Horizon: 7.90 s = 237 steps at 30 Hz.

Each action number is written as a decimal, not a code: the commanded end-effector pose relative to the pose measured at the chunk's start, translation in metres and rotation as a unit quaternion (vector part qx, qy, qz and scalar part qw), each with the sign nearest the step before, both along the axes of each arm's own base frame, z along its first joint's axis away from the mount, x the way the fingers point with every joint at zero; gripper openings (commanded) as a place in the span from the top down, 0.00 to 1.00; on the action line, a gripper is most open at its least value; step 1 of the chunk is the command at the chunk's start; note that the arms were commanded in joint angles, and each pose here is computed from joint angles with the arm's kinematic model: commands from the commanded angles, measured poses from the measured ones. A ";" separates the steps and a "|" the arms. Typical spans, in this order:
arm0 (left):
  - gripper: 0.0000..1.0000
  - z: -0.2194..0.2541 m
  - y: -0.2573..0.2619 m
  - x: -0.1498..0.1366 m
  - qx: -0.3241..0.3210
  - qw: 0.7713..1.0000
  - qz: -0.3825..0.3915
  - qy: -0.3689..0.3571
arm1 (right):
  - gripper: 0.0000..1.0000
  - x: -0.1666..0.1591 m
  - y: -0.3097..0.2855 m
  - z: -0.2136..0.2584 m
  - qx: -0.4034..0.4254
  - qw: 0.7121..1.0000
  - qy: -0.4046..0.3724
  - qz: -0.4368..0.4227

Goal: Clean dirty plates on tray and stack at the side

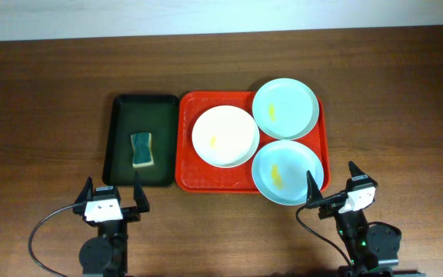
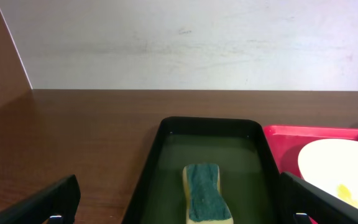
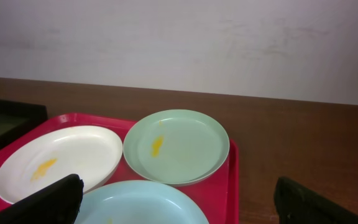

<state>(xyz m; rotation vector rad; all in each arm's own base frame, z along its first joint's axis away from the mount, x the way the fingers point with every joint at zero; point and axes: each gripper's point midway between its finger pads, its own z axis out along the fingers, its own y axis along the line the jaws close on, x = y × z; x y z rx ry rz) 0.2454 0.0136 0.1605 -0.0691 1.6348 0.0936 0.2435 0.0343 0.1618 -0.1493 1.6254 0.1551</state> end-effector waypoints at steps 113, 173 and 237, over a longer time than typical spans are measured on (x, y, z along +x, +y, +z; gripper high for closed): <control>0.01 0.051 -0.029 -0.011 0.006 0.996 -0.088 -0.026 | 0.01 0.000 0.000 -0.001 0.040 0.999 0.009 -0.002; 0.45 -0.043 -0.072 0.111 -0.111 0.757 -0.134 0.630 | 0.40 0.126 0.122 0.011 -0.022 0.763 0.645 0.043; 0.72 0.025 -0.053 0.100 -0.044 0.838 0.022 0.544 | 0.82 0.152 0.136 -0.141 -0.037 0.723 0.690 0.006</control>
